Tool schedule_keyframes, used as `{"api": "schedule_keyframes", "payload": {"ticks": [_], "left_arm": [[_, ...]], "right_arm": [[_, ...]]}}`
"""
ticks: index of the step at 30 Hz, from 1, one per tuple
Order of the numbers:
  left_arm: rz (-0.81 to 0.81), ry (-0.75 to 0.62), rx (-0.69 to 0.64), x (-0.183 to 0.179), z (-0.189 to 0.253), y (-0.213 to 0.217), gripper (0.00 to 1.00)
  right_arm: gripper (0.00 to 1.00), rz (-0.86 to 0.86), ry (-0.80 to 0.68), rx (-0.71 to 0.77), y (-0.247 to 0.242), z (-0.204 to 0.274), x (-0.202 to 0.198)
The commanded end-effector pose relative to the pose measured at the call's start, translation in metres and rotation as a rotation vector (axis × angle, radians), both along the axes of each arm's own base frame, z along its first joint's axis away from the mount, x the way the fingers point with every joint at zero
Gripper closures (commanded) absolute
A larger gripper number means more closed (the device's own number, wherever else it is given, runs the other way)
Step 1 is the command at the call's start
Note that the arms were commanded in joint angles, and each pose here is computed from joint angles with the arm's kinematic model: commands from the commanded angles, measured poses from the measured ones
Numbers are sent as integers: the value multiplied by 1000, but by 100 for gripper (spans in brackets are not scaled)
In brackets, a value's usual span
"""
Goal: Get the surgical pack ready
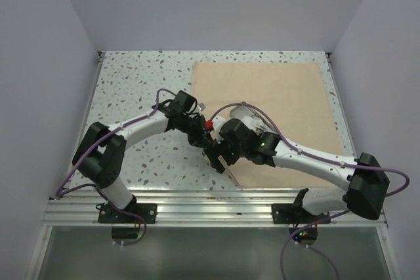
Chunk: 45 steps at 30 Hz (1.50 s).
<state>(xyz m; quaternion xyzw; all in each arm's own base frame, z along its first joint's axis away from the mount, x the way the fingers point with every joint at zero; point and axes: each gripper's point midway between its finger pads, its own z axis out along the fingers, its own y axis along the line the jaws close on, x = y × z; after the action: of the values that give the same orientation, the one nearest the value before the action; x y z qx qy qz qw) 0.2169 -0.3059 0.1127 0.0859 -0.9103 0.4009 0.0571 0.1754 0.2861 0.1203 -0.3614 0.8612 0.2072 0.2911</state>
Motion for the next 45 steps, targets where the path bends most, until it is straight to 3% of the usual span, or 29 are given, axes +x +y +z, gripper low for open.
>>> {"api": "schedule_keyframes", "payload": {"ticks": [1, 21, 29, 35, 37, 38, 39, 41, 42, 45], "left_arm": [[4, 20, -74, 6, 19, -11, 100], [75, 103, -122, 20, 26, -12, 100], [78, 106, -147, 22, 34, -14, 100], [77, 116, -160, 21, 35, -14, 100], [78, 110, -162, 22, 36, -14, 100], [85, 103, -156, 25, 36, -13, 96], [82, 87, -149, 27, 35, -12, 91], [99, 66, -139, 34, 34, -7, 76], [107, 55, -136, 38, 34, -5, 72], [142, -24, -117, 57, 38, 7, 56]], "right_arm": [[11, -17, -138, -27, 8, 13, 23], [14, 19, -201, -45, 25, 23, 14], [21, -41, -244, -106, 21, 8, 29], [36, -88, -302, -118, 20, 20, 42], [48, -119, -320, -113, 17, 27, 46], [54, -123, -324, -105, 17, 30, 45], [67, -130, -321, -97, 17, 32, 45], [85, -144, -321, -105, 15, 32, 47], [100, -145, -319, -109, 16, 33, 48], [100, -160, -306, -136, 14, 29, 50]]}}
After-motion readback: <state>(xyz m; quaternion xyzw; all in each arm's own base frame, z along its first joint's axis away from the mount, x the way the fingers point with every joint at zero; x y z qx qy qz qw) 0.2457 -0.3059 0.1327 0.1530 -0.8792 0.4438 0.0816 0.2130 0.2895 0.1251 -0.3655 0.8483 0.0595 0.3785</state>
